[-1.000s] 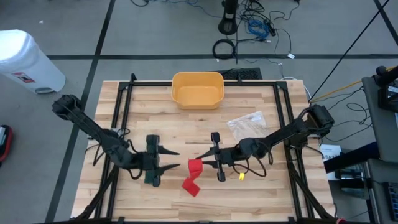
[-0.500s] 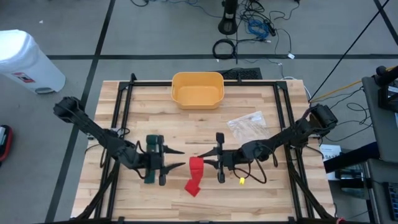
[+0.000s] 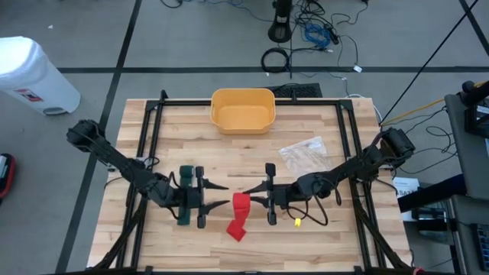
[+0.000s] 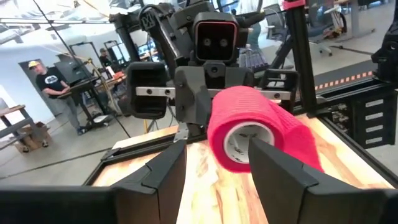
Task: Roll bandage
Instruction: Roll the red bandage
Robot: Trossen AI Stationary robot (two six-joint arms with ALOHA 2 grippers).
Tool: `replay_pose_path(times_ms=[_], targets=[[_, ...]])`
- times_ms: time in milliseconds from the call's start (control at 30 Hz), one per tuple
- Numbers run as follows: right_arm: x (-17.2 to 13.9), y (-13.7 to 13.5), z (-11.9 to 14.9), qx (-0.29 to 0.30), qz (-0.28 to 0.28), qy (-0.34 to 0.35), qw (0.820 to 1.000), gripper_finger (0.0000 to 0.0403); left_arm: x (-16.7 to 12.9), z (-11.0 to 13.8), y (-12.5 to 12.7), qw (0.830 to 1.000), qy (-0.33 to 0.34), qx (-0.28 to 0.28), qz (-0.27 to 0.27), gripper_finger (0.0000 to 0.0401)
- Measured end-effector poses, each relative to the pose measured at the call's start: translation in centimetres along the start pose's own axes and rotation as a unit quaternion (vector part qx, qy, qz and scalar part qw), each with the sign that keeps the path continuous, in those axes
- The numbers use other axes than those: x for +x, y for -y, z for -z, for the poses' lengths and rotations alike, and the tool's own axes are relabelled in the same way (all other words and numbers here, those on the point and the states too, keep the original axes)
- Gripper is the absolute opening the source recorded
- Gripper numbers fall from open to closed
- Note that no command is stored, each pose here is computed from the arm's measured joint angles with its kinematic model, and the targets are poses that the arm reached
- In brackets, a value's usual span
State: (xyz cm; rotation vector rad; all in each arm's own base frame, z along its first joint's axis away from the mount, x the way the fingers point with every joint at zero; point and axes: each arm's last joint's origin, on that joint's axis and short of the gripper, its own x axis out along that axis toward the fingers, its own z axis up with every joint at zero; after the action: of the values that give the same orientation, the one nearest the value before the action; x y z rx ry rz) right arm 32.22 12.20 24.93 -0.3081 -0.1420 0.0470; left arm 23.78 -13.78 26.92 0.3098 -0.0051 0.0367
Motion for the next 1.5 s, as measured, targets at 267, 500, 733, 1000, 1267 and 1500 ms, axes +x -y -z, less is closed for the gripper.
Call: replay_pose_path(times_ms=[267,500,733,1000,1267,1500], targets=[[0.0,0.0,0.0,-0.011,0.000,0.000,1.000,0.0041,0.3,0.2,-0.2,1.000,-0.003,-0.012,-0.007,0.0180],[0.0,0.0,0.0,-0.011,0.000,0.000,1.000,0.0041,0.3,0.2,-0.3,0.999,-0.002,-0.038,-0.010,0.0180],[0.0,0.0,0.0,-0.011,0.000,0.000,1.000,0.0041,0.3,0.2,-0.2,0.999,0.003,-0.052,0.009,0.0180],[0.0,0.0,0.0,-0.010,0.001,0.002,1.000,0.0041,0.6,0.4,-0.4,0.999,0.000,-0.051,0.004,0.0180],[0.0,0.0,0.0,-0.011,0.001,0.002,1.000,0.0041,1.0,0.5,-0.3,0.998,0.009,-0.058,-0.003,0.0180],[0.0,0.0,0.0,-0.011,0.001,0.001,1.000,0.0041,1.6,1.1,-0.3,0.999,-0.001,-0.052,-0.009,0.0180]])
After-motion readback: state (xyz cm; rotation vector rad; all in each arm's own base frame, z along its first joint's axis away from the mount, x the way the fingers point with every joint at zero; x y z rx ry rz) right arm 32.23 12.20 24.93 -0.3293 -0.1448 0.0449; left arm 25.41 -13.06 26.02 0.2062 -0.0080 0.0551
